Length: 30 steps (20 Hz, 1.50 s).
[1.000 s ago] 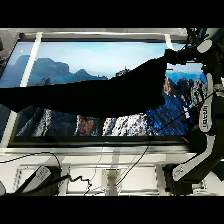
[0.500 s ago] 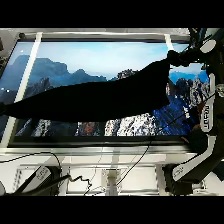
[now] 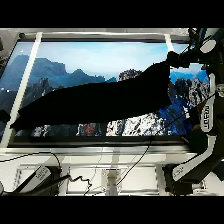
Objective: Fold the clothes and pants, and hang the long-sleeved shirts on hangers.
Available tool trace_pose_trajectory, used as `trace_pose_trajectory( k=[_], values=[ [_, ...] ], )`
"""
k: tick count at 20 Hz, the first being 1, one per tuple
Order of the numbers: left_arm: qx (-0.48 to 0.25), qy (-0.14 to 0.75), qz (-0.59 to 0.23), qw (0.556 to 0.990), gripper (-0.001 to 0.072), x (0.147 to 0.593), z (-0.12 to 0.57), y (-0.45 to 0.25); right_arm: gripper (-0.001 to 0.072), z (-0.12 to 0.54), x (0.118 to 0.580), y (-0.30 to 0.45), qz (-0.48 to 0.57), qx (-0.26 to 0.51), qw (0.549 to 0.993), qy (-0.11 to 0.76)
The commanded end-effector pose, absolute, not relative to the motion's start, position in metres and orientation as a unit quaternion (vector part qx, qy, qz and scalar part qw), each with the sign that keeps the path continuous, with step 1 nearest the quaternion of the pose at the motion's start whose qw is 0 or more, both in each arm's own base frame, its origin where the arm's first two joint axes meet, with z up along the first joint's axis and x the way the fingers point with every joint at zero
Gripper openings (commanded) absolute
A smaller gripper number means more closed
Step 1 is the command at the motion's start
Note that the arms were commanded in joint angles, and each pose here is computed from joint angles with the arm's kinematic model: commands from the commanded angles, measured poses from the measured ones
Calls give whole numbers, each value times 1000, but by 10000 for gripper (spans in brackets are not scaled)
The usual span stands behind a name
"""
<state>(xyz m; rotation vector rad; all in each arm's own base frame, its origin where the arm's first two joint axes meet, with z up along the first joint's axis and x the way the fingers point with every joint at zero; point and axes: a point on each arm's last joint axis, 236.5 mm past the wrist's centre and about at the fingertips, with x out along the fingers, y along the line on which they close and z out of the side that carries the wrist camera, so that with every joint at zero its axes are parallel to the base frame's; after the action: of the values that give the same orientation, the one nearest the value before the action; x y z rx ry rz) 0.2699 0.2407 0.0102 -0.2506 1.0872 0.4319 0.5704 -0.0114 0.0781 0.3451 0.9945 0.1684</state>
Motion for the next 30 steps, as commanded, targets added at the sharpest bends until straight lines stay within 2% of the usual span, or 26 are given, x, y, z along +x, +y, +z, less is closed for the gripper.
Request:
trace_pose_trajectory(
  k=[1,3,6,7,12,18,20,21,24,25,30],
  values=[
    [-181,524,196,809,663,270,-12,232,22,78,569,-11,80,166,860,476],
    [-255,538,173,785,636,271,-38,219,22,78,569,-11,80,166,860,476],
    [-293,562,183,752,631,252,-71,231,23,78,569,-11,80,165,860,476],
    [-305,561,190,746,573,245,-76,238,23,78,569,-11,80,165,860,476],
    [-365,495,143,776,570,254,-79,250,22,78,569,-11,80,165,860,476],
    [-367,506,100,774,567,265,-108,238,23,78,570,-11,80,165,860,476],
    [-364,512,95,772,526,270,-117,234,22,78,569,-11,81,166,860,476],
    [-357,516,87,774,472,273,-120,231,22,78,569,-11,81,166,860,476],
    [-344,515,85,781,70,279,-118,231,22,78,569,-11,81,166,860,476],
    [-342,513,85,783,11,279,-113,233,22,78,569,-11,80,166,860,476],
    [-319,492,65,807,11,289,-62,236,22,79,569,-11,81,166,861,475]
  ],
)
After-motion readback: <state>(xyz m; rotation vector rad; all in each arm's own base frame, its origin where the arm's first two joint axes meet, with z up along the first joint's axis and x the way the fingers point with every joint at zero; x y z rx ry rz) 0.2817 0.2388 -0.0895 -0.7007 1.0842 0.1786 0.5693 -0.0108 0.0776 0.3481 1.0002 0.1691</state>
